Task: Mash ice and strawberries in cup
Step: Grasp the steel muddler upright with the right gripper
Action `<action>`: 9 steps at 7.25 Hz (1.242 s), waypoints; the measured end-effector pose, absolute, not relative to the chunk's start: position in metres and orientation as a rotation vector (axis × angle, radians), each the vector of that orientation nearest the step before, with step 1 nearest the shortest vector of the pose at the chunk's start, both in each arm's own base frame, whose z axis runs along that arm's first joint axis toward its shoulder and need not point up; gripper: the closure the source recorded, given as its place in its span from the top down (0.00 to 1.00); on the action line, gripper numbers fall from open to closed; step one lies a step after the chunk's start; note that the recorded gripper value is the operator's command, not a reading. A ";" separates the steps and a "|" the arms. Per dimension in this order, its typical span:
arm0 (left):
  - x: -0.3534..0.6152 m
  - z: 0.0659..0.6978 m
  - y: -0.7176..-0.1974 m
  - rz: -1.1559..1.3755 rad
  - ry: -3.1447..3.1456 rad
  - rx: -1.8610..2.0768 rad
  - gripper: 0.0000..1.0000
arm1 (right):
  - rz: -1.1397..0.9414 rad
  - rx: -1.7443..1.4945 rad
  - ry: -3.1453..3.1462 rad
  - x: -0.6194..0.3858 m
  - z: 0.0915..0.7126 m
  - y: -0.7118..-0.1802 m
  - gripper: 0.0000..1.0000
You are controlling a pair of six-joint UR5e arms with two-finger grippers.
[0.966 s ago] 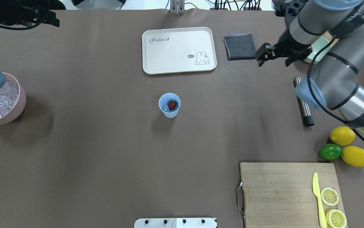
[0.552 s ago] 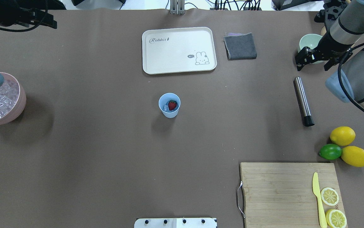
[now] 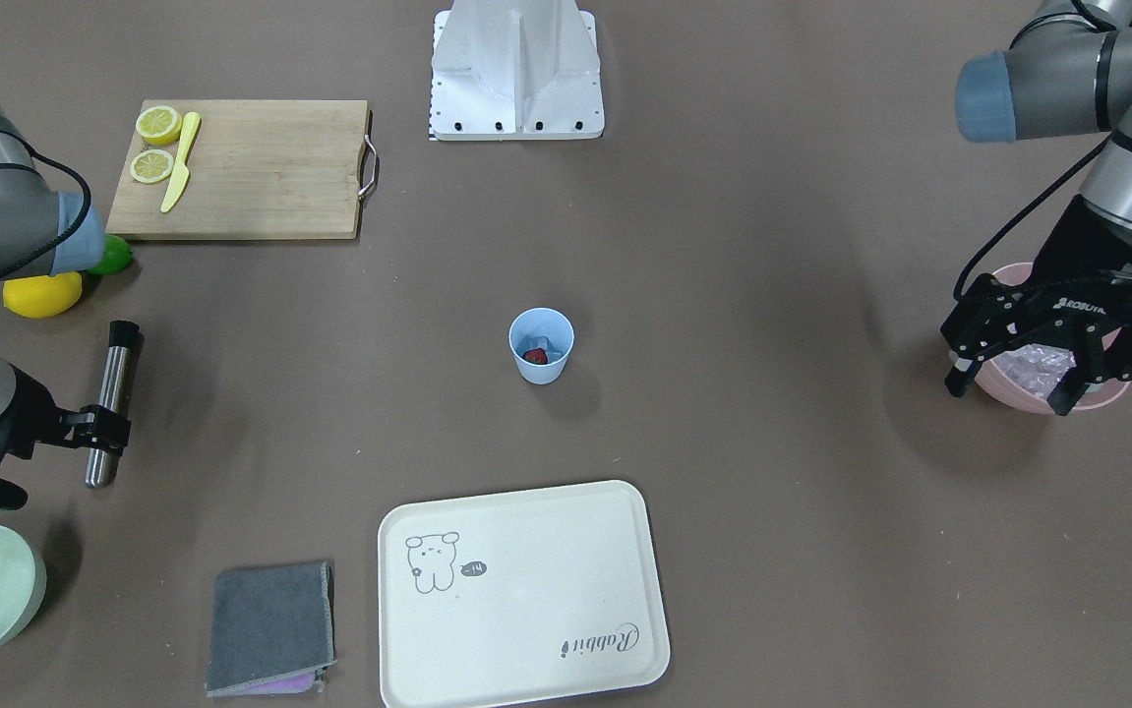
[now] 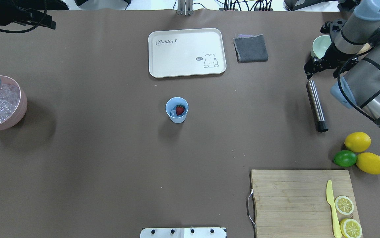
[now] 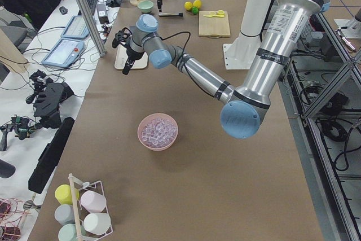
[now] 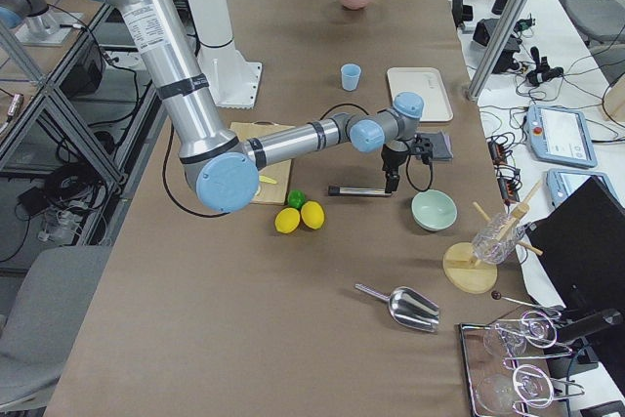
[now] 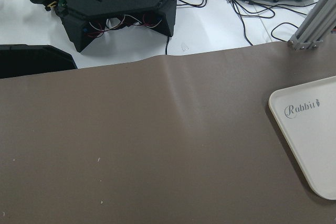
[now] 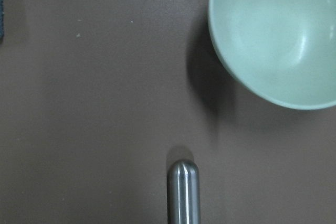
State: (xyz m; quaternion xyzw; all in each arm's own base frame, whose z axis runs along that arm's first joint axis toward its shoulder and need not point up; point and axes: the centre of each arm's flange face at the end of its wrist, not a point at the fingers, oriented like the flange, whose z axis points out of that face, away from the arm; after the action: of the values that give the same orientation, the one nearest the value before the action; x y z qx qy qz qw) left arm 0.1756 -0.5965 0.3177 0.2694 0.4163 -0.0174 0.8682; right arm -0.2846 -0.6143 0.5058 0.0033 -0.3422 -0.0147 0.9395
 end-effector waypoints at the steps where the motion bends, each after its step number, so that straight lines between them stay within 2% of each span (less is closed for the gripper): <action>1: 0.174 0.318 -0.597 -0.034 0.869 0.566 0.98 | -0.038 0.007 -0.700 -0.289 0.515 -0.610 0.99; 7: 0.174 0.311 -0.598 -0.020 0.884 0.567 0.98 | -0.077 0.019 -0.707 -0.298 0.529 -0.600 0.98; 8: 0.174 0.310 -0.598 -0.018 0.887 0.567 0.98 | -0.078 0.022 -0.708 -0.298 0.529 -0.600 0.93; 9: 0.174 0.310 -0.598 -0.017 0.889 0.567 0.98 | -0.080 0.028 -0.710 -0.298 0.530 -0.599 0.92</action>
State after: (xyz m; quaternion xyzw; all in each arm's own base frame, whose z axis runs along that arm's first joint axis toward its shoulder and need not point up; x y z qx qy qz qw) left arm 0.1739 -0.5979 0.3098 0.2705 0.4240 -0.0080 0.8643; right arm -0.2981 -0.5993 0.5297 0.0137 -0.3474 -0.0392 0.9368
